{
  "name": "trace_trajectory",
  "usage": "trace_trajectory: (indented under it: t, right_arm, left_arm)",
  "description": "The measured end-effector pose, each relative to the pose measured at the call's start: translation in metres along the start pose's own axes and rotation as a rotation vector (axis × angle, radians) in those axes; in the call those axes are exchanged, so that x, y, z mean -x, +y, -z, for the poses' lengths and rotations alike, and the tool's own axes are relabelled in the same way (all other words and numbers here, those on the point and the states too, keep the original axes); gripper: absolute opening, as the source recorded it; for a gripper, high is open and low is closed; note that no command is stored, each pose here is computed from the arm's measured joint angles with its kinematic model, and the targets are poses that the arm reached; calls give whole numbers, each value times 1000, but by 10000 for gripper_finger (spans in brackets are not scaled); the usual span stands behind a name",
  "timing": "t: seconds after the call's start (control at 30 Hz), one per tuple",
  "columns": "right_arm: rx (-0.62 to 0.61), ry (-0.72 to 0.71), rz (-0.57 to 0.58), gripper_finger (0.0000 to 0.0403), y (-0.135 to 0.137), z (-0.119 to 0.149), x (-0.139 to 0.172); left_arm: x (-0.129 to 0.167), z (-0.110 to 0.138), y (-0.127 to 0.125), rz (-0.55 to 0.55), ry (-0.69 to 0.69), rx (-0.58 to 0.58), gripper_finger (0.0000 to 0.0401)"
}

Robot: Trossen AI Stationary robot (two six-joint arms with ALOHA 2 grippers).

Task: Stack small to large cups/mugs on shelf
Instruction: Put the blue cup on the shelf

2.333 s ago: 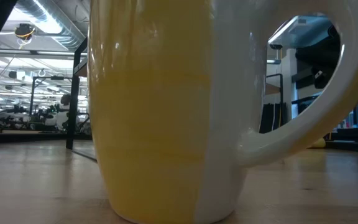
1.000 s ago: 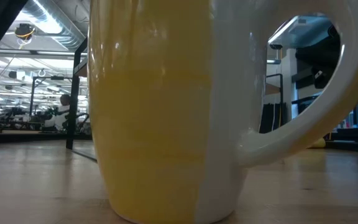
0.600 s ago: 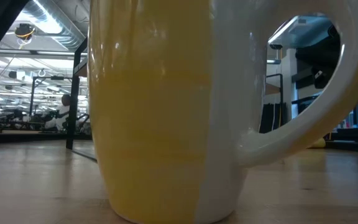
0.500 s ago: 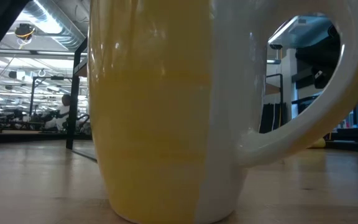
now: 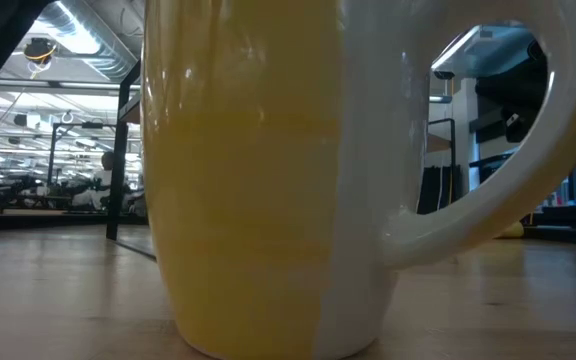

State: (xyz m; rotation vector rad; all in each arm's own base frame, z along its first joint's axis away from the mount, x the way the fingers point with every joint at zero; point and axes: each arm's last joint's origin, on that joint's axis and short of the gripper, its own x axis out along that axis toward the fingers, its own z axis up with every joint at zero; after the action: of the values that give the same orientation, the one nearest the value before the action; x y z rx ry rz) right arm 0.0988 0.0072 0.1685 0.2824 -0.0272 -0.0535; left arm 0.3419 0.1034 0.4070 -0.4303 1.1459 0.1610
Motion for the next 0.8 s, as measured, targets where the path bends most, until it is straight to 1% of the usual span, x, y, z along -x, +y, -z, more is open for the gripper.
trace_trajectory:
  t: [0.2, 0.4, 0.67, 0.8]
  right_arm:
    - [0, -1, 0, 32, 0, 0, 0]
    - [0, 0, 0, 32, 0, 0, 0]
    - [0, 0, 0, 32, 0, 0, 0]
    - [0, 0, 0, 32, 0, 0, 0]
  left_arm:
    - [0, 0, 0, 7, 1, 65, 4]
    - [0, 0, 1, 2, 0, 92, 5]
    - [-1, 1, -5, 12, 4, -125, 5]
    - [-2, 2, -9, -26, 4, -212, 5]
